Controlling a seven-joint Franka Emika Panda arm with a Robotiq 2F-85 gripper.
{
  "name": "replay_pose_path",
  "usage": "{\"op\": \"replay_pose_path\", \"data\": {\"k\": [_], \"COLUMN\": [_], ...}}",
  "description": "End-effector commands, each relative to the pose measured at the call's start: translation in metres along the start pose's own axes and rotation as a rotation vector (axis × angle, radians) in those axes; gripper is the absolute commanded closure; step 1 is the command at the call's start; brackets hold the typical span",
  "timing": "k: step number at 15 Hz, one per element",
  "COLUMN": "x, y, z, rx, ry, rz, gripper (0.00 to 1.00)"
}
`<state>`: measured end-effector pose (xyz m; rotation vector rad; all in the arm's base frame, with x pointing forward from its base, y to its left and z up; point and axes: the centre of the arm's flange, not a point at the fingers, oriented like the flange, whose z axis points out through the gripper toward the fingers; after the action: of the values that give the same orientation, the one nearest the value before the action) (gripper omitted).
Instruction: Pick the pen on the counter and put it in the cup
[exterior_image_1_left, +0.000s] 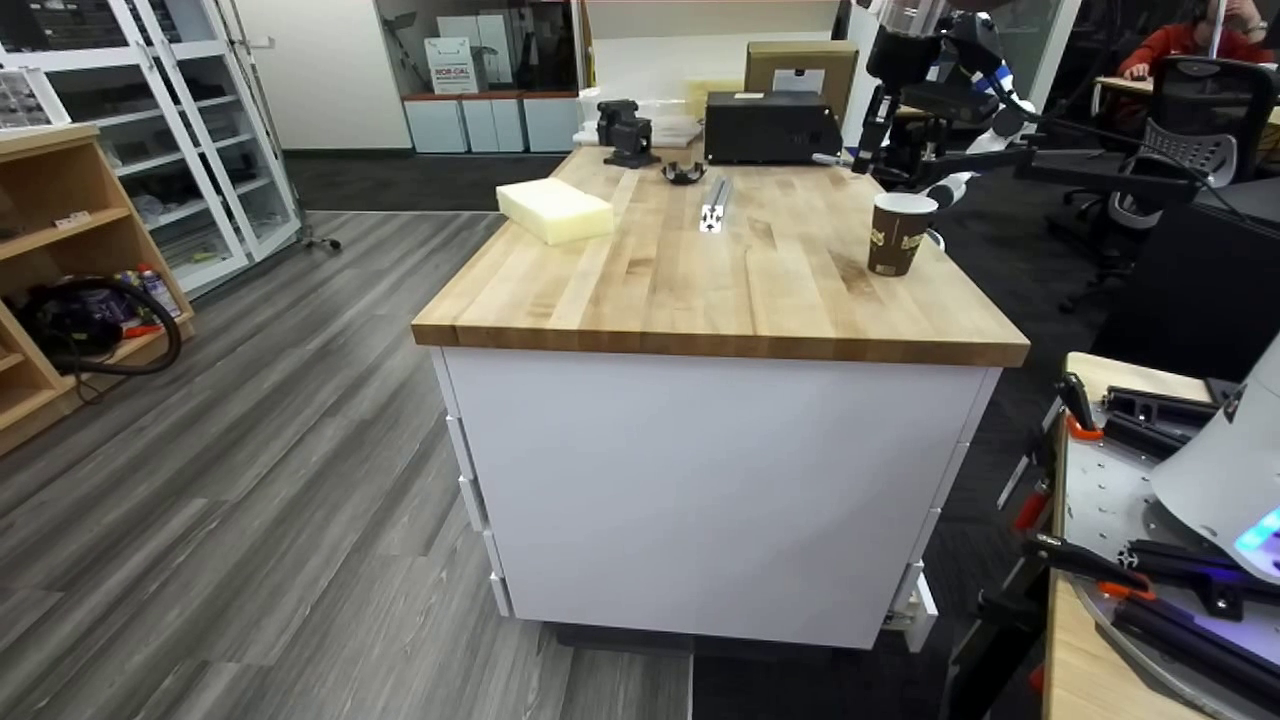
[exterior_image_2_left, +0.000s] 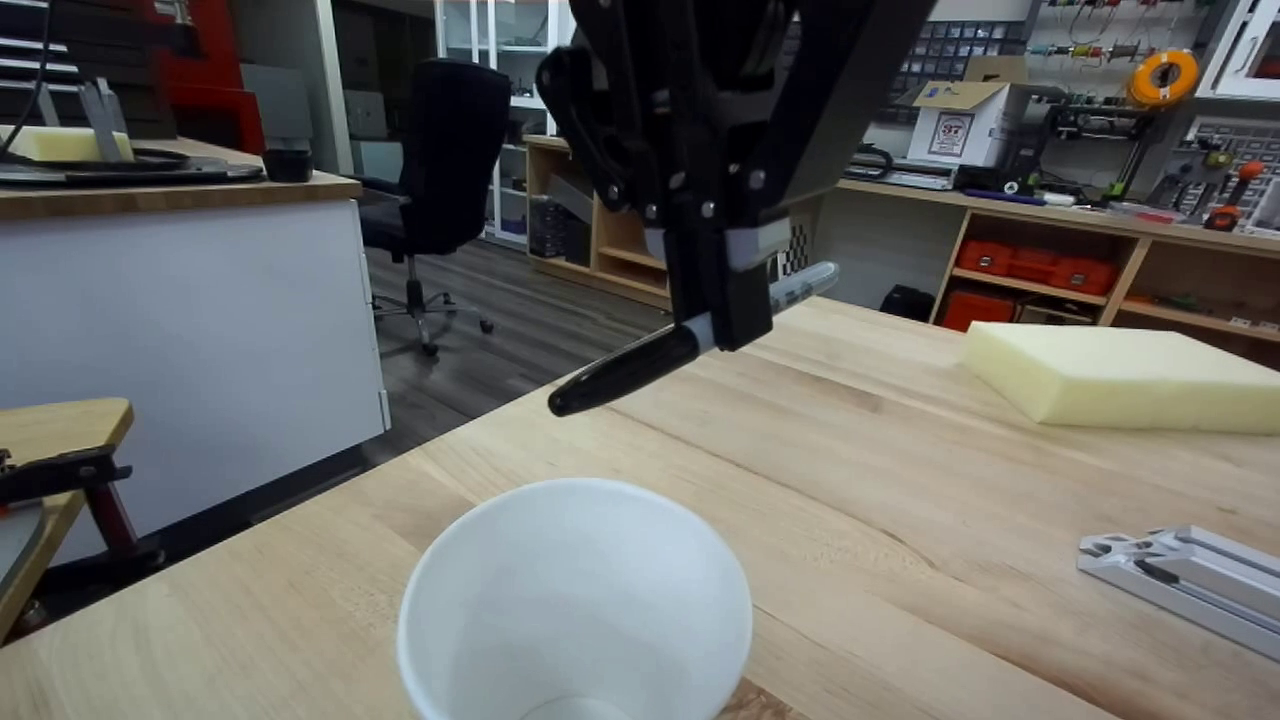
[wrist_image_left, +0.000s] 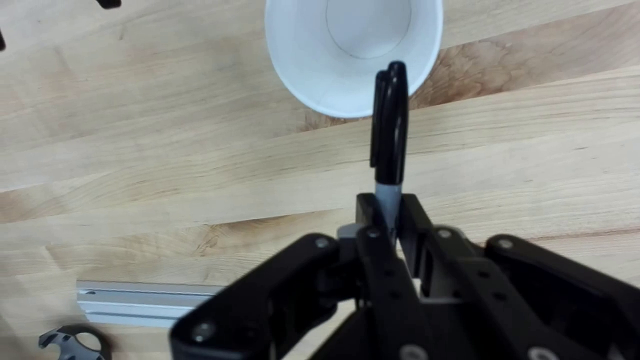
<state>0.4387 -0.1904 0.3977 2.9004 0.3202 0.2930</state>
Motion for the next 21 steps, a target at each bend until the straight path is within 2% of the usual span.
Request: {"op": "replay_pose_path", "data": {"k": [1, 7, 16, 21], "x": [-0.016, -0.024, -0.061, -0.075], "y": [-0.004, -0.003, -0.002, -0.005], "z": [-0.007, -0.008, -0.014, -0.018], "rx": [-0.029, -0.057, -0.070, -0.071], "ry": [0.042, 0.115, 0.215, 0.308], "rz": [0.029, 0.037, 0.100, 0.149], "gripper": [0.94, 0.94, 0.93, 0.94]}}
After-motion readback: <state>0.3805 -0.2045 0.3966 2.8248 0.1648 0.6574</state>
